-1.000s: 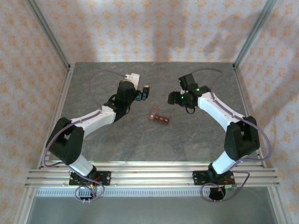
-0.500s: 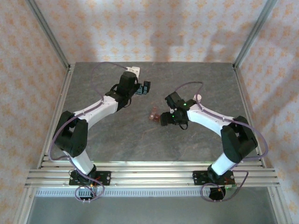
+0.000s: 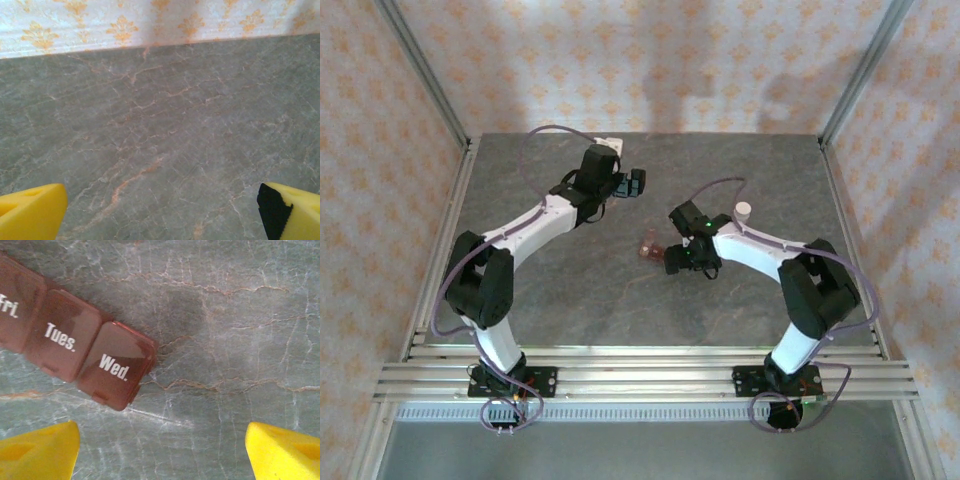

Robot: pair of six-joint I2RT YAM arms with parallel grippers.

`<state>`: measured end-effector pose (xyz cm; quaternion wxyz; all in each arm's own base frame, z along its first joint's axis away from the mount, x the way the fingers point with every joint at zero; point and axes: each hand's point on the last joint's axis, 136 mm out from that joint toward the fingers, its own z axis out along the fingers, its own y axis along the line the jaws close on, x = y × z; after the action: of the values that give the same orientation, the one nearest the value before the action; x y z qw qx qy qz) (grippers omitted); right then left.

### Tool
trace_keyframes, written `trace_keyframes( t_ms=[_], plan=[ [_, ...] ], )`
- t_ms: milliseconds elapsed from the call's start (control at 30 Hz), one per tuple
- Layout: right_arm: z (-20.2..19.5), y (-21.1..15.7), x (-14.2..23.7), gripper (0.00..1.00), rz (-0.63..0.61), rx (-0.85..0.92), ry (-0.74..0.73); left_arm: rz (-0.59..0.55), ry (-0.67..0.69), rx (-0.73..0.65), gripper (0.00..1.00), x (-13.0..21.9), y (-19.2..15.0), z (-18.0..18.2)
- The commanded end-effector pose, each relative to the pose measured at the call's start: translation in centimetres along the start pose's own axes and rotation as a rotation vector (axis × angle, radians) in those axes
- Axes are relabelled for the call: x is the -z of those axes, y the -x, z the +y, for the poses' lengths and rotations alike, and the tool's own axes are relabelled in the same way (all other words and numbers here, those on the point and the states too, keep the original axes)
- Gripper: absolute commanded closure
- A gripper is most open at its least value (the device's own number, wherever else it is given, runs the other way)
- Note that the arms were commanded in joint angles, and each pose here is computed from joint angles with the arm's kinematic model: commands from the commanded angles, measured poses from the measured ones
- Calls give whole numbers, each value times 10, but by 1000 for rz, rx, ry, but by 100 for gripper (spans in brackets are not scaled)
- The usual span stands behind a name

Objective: Sort the pills into containers

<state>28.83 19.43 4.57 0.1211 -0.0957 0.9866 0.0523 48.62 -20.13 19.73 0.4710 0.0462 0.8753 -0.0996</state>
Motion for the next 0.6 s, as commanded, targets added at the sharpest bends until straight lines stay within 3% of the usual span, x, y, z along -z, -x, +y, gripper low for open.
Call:
trace_keyframes(
  t_ms=[0, 333, 567],
  plan=[
    [-8, 8, -2, 14, -22, 27, -67, 69, -20, 30, 0, -7, -12, 0],
    [-25, 28, -2, 15, -63, 44, -185, 98, -60, 65, 0, -16, -25, -6],
    [-9, 26, 12, 15, -42, 59, -75, 133, -67, 69, 4, -17, -36, -6]
  ],
)
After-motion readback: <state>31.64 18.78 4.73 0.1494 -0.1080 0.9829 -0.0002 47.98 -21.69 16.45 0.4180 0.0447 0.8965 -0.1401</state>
